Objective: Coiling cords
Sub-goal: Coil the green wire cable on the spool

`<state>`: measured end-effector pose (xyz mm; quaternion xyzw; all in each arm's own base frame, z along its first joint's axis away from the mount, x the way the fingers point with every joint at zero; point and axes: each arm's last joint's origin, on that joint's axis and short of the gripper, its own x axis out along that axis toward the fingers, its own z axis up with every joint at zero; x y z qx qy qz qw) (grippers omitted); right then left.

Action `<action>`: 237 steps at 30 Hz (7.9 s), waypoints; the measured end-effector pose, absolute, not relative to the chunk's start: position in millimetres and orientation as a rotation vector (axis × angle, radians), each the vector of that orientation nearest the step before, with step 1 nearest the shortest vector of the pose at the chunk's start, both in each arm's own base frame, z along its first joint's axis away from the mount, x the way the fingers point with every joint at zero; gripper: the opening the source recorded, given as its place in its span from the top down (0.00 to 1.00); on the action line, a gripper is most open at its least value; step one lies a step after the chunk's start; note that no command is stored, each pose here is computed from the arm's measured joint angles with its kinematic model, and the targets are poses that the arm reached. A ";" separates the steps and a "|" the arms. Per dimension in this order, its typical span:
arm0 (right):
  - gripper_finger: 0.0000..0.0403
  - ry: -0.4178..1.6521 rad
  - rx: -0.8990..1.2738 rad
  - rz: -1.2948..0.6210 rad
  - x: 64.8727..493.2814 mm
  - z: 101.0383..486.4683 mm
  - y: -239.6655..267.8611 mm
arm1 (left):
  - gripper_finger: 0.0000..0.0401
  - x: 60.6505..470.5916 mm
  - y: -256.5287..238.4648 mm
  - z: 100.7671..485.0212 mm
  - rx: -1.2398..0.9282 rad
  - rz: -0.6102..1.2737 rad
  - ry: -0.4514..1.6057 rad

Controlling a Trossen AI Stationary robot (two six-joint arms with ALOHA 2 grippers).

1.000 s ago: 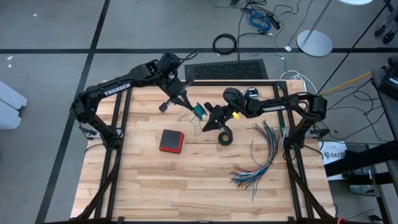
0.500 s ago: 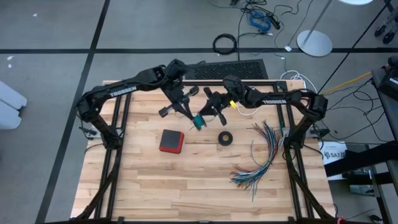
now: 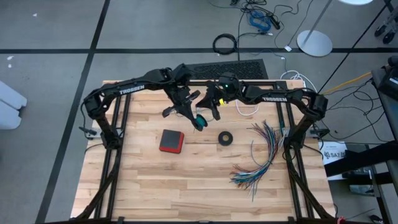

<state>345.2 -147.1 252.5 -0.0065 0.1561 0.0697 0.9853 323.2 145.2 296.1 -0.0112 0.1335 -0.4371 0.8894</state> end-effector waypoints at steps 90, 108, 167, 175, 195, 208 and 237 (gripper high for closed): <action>0.96 0.554 -0.082 -0.116 295.0 290.0 -130.1 | 1.00 315.7 165.9 321.2 0.448 -0.168 0.696; 0.85 0.668 -0.114 -0.222 274.7 293.2 -135.3 | 1.00 318.0 166.0 330.3 0.522 -0.187 0.599; 0.89 0.146 -0.385 -0.051 278.7 304.5 -96.3 | 1.00 309.0 149.5 358.4 0.373 -0.396 0.343; 0.92 0.158 -0.366 -0.051 278.9 302.2 -96.3 | 0.96 318.5 151.6 346.7 0.335 -0.413 0.366; 0.92 0.151 -0.358 -0.052 281.2 302.9 -92.4 | 0.92 326.4 151.0 354.1 0.395 -0.350 0.306; 0.92 0.141 -0.433 -0.105 286.2 305.9 -79.6 | 0.92 334.5 150.2 354.4 0.351 -0.352 0.263; 0.79 0.359 -0.266 -0.127 257.5 297.2 -105.8 | 1.00 318.5 166.4 330.7 0.460 -0.478 0.351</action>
